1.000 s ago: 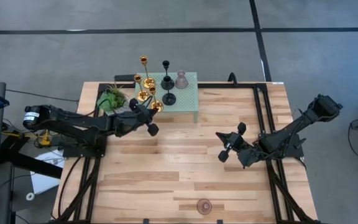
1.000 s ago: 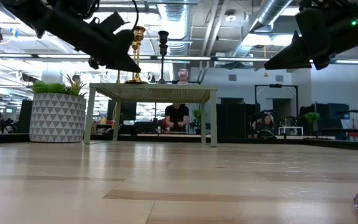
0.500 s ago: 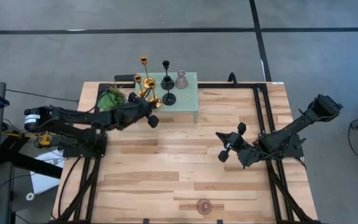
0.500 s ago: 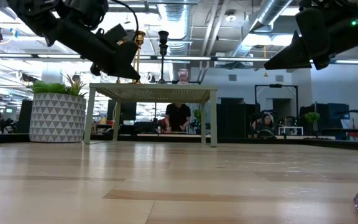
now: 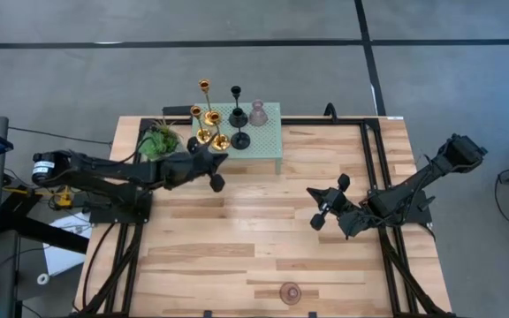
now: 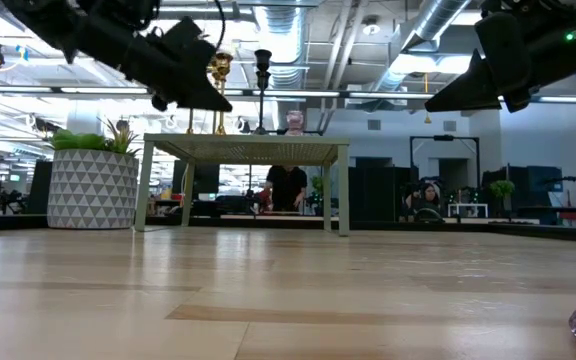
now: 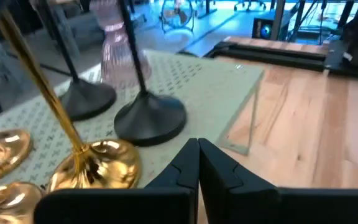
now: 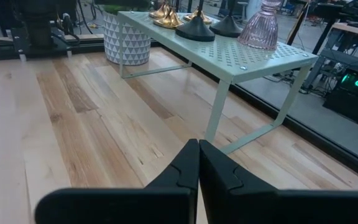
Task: Pick & Place candle stick holders
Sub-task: Put the pink glass candle holder on the shelf
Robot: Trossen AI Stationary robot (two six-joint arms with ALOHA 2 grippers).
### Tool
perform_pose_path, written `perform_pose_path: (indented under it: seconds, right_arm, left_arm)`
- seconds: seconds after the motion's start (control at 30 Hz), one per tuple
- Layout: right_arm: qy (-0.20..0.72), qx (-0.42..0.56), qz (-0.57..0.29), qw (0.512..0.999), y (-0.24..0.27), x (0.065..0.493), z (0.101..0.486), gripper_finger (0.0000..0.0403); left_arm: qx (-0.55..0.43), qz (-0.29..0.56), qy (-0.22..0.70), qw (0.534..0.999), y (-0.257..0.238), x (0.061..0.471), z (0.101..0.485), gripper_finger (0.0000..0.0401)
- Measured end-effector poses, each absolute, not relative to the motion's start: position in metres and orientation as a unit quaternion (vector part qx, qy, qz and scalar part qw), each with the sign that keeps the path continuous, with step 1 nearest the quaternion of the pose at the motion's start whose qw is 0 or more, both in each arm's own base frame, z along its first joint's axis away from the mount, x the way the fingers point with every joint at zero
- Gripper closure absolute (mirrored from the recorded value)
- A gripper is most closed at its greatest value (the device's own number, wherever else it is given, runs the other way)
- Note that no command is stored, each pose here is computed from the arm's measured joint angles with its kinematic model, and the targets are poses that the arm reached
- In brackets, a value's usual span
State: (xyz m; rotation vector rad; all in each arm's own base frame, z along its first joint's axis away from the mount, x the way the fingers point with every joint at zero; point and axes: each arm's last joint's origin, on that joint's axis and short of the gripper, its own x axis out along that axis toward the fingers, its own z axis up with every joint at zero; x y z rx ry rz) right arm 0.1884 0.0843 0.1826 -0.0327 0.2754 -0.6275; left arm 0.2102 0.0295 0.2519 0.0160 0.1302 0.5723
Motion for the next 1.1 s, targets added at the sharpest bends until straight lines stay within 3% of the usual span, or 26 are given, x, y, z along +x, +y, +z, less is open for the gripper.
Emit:
perform_pose_path:
  seconds: [0.13, 0.43, 0.73, 1.1]
  right_arm:
    - [0.135, -0.016, -0.308, 0.942, 0.084, 0.188, 0.183, 0.0403]
    - [0.155, -0.018, -0.271, 0.95, 0.086, 0.189, 0.182, 0.0403]
    - [0.179, -0.023, -0.225, 0.958, 0.088, 0.187, 0.182, 0.0403]
    - [0.182, 0.001, -0.183, 0.966, 0.088, 0.184, 0.189, 0.0403]
  left_arm:
    - [0.013, 0.257, 0.04, 0.966, 0.008, 0.203, 0.262, 0.0397]
    - [0.053, 0.064, 0.065, 0.994, -0.056, 0.183, 0.262, 0.0397]
    - [0.1, 0.065, 0.09, 0.989, -0.094, 0.16, 0.255, 0.0396]
    - [0.101, 0.049, 0.088, 0.99, -0.099, 0.157, 0.255, 0.0395]
